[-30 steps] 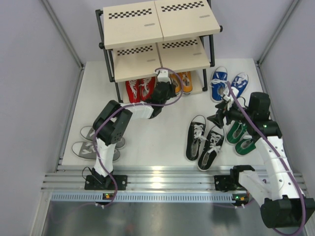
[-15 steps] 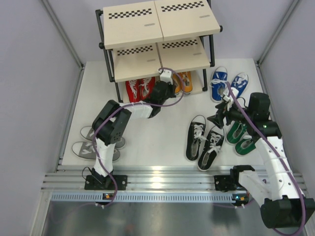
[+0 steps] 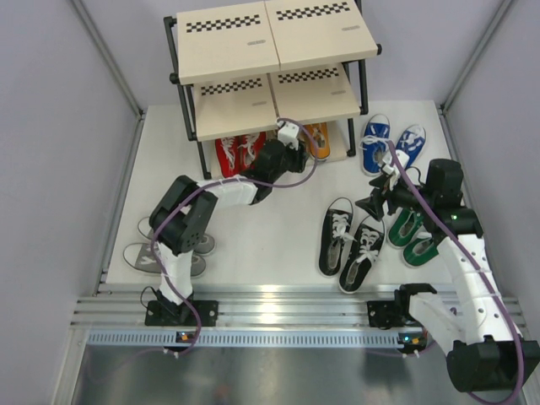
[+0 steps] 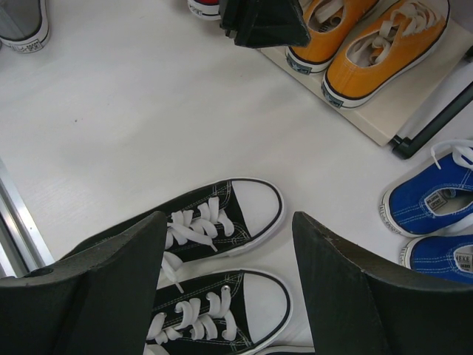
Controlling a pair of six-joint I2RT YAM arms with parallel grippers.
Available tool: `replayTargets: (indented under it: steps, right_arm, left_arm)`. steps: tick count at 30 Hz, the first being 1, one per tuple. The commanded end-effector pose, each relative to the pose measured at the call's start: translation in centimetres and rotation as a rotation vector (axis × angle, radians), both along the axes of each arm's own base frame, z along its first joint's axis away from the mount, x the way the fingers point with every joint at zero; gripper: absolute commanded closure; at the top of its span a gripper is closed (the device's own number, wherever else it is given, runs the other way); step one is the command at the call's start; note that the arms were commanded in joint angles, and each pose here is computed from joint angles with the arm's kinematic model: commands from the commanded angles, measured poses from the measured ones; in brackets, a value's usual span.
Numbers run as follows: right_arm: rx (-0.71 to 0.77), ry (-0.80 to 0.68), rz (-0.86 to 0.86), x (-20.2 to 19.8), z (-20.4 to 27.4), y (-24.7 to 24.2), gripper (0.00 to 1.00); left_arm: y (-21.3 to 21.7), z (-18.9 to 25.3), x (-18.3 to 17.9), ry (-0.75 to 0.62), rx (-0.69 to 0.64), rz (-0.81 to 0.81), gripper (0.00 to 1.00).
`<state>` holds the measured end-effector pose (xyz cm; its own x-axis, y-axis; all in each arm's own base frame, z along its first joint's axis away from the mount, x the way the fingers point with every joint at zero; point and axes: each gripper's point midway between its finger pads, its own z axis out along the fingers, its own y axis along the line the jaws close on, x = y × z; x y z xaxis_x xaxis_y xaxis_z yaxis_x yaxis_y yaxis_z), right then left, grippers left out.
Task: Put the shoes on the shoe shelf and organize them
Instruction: Adjust a pair of shoes at the shoe shelf.
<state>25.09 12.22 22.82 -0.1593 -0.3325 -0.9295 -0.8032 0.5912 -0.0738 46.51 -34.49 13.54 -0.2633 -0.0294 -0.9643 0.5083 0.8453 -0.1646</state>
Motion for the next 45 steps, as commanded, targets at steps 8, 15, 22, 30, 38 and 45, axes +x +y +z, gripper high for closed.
replayTargets:
  steps: [8,15,22,30,38,45]
  right_arm:
    - [0.000,-0.052,0.004,0.2,0.9,-0.1,0.31]
    - [0.001,-0.049,0.007,0.2,0.8,-0.1,0.31]
    - [-0.004,-0.049,0.006,0.3,0.7,-0.2,0.31]
    - [-0.005,-0.047,0.005,0.3,0.7,-0.2,0.31]
    - [-0.005,-0.049,0.005,0.3,0.7,-0.2,0.31]
    - [-0.006,-0.050,0.004,0.3,0.8,-0.2,0.31]
  left_arm:
    - [-0.9,4.4,-4.1,-0.258,0.232,-0.333,0.49]
    - [-0.1,2.2,-4.3,-0.307,0.512,-0.473,0.49]
    - [0.1,1.4,-2.5,-0.349,0.595,-0.473,0.46]
    - [-1.1,1.4,-0.8,-0.354,0.614,-0.489,0.44]
    - [-1.2,-0.9,0.2,-0.290,0.662,-0.505,0.46]
    - [-0.6,-2.3,1.0,-0.255,0.718,-0.490,0.54]
